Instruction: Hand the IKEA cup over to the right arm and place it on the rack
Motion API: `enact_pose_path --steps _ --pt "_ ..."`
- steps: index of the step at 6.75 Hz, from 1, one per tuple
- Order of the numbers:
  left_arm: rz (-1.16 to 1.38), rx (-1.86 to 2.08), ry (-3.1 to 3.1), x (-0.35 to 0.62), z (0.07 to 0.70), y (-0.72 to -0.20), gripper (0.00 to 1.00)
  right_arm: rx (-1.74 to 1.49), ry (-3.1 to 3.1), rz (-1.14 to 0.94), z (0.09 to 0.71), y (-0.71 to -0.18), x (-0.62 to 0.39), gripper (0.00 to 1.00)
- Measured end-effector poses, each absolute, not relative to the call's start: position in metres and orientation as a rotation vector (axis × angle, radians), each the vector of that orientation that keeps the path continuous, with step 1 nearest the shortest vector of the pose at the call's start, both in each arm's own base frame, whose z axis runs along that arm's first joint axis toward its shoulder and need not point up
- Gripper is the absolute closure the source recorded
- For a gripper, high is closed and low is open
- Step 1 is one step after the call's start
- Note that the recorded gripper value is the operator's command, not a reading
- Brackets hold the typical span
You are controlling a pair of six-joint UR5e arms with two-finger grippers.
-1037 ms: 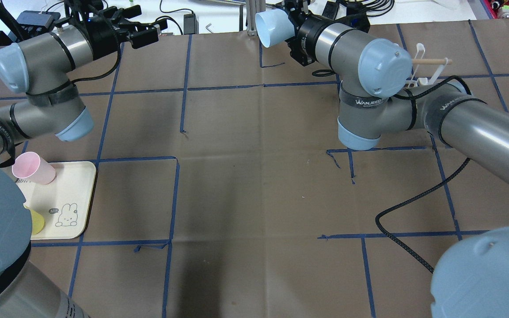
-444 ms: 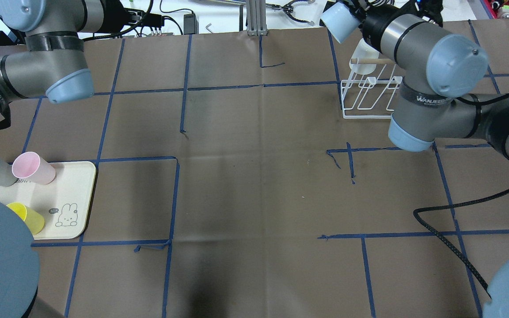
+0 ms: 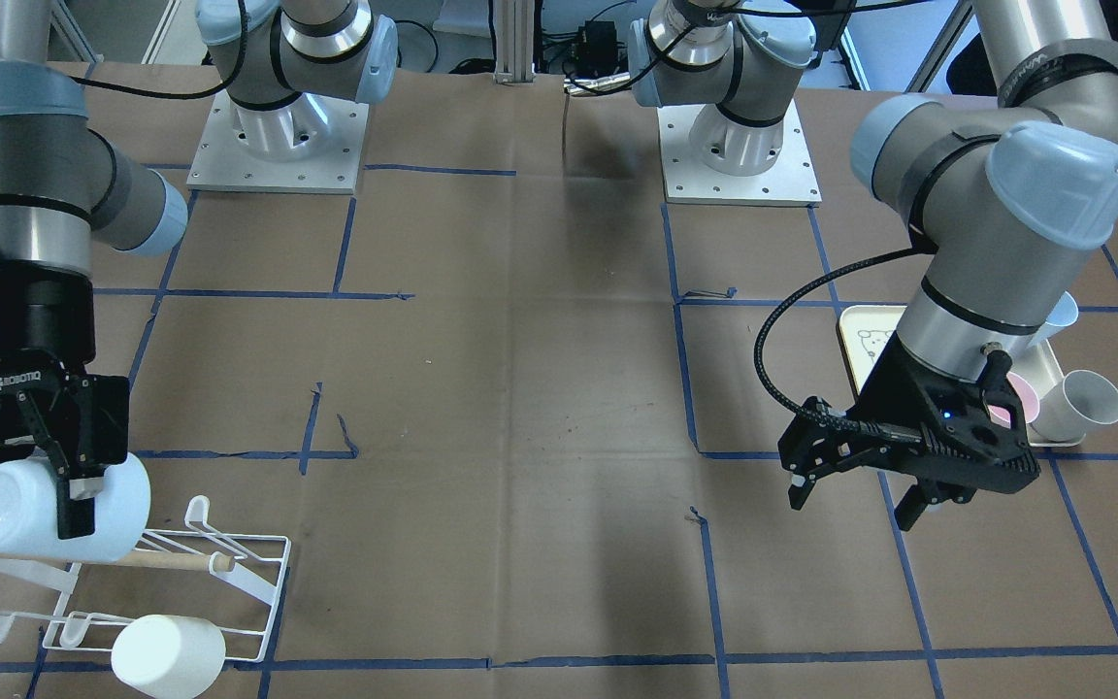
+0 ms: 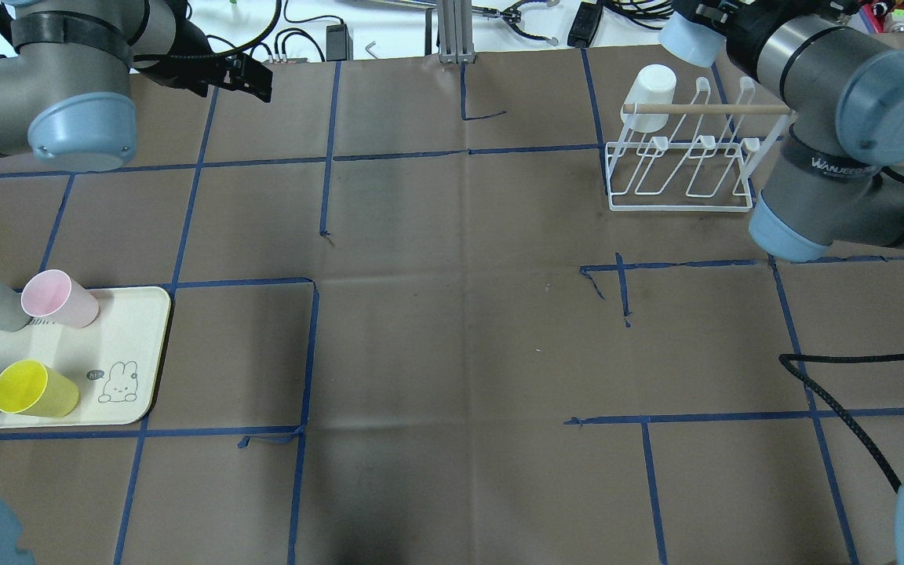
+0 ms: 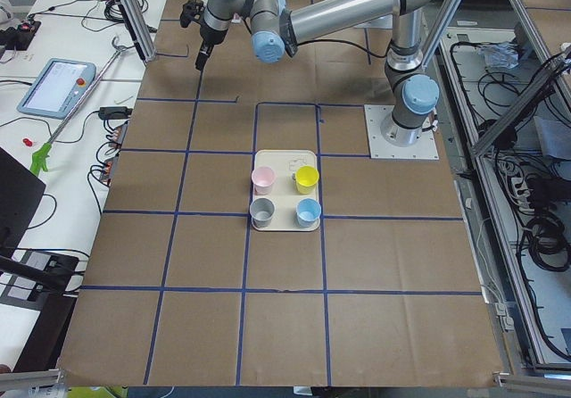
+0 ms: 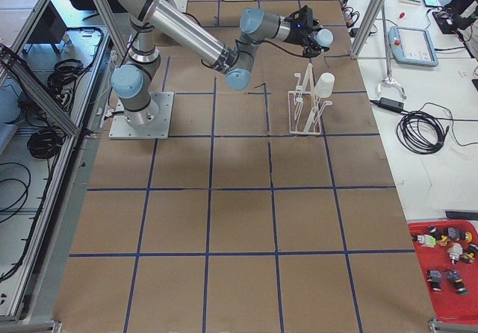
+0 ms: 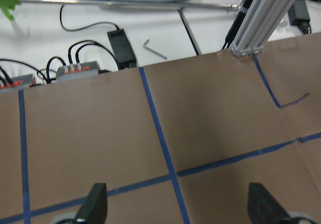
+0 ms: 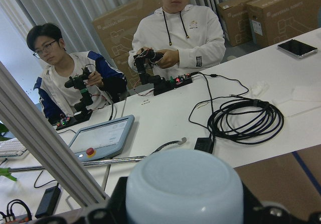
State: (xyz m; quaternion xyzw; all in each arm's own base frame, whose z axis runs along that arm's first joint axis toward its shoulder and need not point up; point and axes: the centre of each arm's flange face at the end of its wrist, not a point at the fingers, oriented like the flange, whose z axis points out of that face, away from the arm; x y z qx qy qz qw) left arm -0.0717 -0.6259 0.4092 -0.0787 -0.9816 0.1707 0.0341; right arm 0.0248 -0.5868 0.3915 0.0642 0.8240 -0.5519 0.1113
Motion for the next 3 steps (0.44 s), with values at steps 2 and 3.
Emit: enact_pose_path --steps 2,3 --pt "0.278 -0.195 -3.141 -0.097 0.441 -0.591 0.0 -0.01 2.565 -1.703 0.372 -0.603 -0.023 0.8" --pt "0.185 -0.164 -3.168 -0.106 0.455 -0.581 0.0 -0.041 2.583 -1.715 0.362 -0.621 -0.037 0.8"
